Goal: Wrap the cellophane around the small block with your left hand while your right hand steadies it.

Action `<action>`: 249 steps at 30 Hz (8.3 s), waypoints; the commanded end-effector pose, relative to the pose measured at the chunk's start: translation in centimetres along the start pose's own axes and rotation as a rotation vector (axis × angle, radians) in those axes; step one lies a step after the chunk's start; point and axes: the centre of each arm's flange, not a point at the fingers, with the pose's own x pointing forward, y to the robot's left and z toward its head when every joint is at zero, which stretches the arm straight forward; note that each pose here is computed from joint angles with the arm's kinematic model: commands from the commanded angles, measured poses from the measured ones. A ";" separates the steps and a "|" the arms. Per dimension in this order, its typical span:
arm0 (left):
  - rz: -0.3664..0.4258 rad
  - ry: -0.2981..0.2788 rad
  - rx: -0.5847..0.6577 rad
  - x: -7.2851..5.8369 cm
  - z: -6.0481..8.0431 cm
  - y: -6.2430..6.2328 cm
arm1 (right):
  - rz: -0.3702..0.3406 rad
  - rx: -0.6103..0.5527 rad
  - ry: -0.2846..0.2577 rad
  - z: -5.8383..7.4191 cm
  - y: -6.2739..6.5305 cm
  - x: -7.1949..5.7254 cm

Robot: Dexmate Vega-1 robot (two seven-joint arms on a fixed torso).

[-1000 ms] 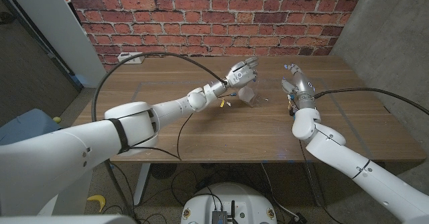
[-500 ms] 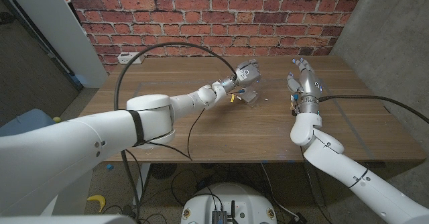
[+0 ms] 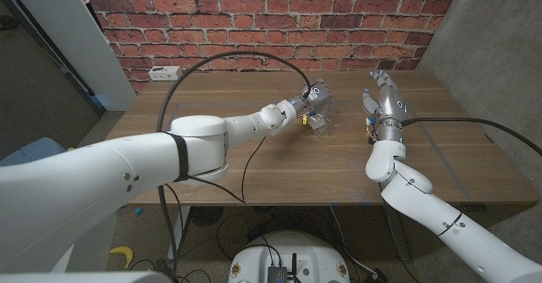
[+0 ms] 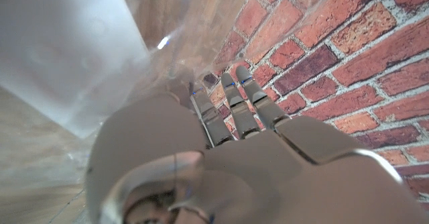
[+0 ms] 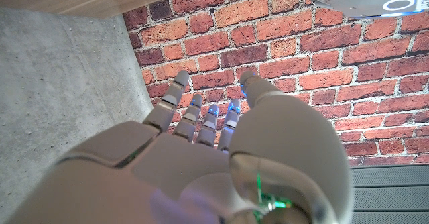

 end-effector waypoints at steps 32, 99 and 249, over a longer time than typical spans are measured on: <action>-0.319 0.173 -0.550 3.9 2.2 1.8 | 0.120 -0.027 0.004 0.2 0.8 0.8; 0.575 0.544 -0.405 -4.1 -3.5 3.9 | 0.016 -0.047 -0.027 1.4 -1.8 -0.7; -0.334 0.128 -0.413 -4.6 3.7 -0.4 | 0.014 -0.062 -0.048 1.8 -2.1 0.4</action>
